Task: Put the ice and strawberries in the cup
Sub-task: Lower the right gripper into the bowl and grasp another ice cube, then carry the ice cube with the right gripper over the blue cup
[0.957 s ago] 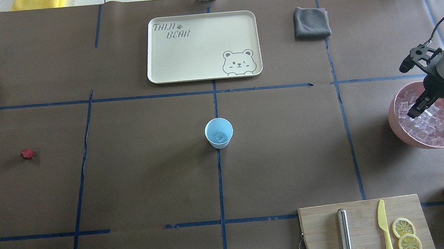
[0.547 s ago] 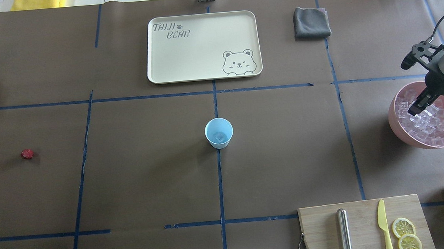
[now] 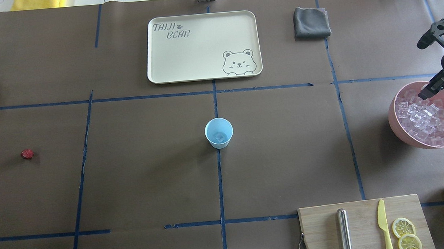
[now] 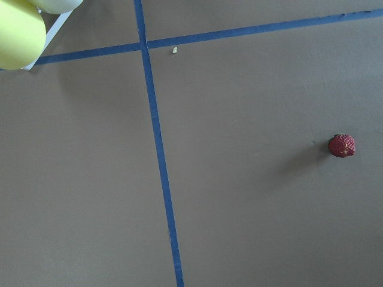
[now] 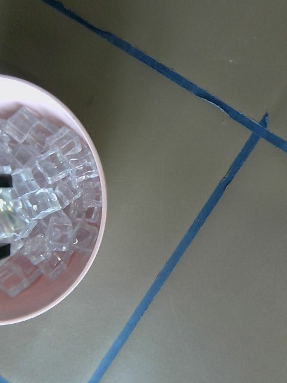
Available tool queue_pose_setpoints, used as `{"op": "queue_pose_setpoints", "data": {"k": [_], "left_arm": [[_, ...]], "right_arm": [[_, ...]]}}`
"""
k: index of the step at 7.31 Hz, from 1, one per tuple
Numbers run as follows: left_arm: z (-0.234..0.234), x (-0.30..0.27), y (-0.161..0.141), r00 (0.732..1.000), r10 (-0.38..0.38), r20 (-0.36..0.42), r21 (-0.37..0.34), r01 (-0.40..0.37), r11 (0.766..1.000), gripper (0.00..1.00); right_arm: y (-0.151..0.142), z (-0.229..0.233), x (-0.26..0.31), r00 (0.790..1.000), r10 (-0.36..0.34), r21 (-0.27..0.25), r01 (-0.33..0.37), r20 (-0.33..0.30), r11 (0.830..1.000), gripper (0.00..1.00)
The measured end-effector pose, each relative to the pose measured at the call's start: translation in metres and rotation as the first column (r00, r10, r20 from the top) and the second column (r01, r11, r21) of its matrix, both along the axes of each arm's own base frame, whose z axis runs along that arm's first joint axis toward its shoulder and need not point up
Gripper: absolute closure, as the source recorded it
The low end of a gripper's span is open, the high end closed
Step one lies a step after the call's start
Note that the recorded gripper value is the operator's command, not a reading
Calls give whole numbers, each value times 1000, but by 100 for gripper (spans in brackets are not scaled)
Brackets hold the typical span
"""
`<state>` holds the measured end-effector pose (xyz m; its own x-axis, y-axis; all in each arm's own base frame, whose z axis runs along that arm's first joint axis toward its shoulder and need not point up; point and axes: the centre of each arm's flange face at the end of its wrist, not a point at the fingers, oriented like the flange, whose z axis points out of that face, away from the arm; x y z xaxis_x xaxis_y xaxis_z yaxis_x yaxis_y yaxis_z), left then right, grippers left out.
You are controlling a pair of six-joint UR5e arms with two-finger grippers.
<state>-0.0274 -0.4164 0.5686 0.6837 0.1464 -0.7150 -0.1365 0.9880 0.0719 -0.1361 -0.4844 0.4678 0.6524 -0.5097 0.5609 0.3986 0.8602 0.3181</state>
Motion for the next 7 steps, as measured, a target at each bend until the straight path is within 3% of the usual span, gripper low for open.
{"op": "queue_pose_setpoints", "data": {"k": [2,3,5,6,7], "left_arm": [[0,0,0,1000,0,0,0,0,1000,0],[0,0,0,1000,0,0,-1,0,1000,0],[1,0,1,1000,0,0,-1,0,1000,0],[1,0,1,1000,0,0,-1,0,1000,0],[1,0,1,1000,0,0,-1,0,1000,0]], "right_arm": [[0,-22,36,991,132,-88,-130,23,988,100],[0,-28,43,973,227,-167,-219,31,961,100],[1,-48,45,923,384,-288,-361,26,887,100],[-4,-69,39,903,428,-311,-397,36,864,100],[-11,-94,21,892,448,-325,-409,51,852,98]]}}
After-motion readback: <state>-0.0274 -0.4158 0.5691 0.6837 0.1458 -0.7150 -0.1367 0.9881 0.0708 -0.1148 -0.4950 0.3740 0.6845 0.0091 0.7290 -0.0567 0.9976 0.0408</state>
